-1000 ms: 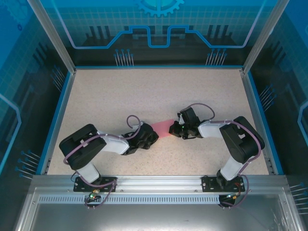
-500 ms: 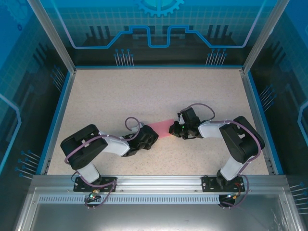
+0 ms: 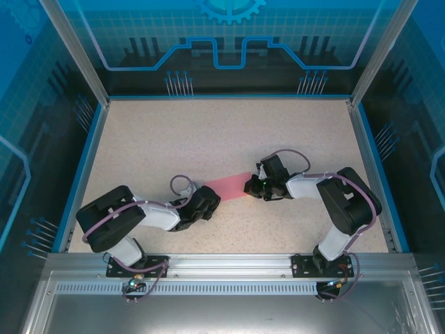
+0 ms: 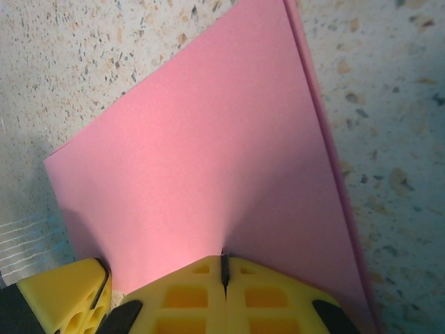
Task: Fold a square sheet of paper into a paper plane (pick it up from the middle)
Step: First fold in half a square sheet of paper at the center of the table.
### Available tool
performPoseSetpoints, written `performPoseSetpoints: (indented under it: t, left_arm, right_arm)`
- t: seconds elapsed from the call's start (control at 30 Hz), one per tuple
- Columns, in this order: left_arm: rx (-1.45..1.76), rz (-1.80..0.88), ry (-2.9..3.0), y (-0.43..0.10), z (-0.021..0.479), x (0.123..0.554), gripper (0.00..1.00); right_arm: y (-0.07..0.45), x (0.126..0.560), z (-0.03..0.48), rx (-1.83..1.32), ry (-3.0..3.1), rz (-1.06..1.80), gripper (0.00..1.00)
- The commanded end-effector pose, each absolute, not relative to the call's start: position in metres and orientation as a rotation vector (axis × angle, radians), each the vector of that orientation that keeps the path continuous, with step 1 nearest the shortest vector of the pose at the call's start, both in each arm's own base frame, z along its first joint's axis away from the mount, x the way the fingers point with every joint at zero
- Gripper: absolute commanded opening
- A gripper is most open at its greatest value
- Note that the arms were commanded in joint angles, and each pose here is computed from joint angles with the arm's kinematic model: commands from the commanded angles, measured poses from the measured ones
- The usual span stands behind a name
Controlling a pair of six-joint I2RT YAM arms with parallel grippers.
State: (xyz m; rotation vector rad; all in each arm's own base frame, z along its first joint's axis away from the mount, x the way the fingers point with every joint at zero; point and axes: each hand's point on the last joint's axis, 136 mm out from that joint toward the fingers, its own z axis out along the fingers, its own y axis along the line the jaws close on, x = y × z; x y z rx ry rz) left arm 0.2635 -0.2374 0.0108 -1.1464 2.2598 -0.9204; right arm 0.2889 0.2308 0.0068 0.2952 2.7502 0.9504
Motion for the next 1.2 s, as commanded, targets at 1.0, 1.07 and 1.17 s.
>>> performPoseSetpoints:
  t: [1.0,1.07,1.17]
  left_arm:
    - [-0.890,-0.428,2.508,-0.117,0.071,0.272,0.41]
    - [-0.911,-0.403,2.518,-0.105,0.077,0.280,0.55]
    - [-0.988,-0.389,2.505,-0.087,0.080,0.289,0.73]
  right_arm:
    - [0.258,0.303,0.051,-0.085,2.810,0.597,0.32]
    - [0.278,0.305,0.049,-0.136,2.824,0.553,0.40]
    - [0.305,0.306,0.040,-0.180,2.848,0.518,0.45]
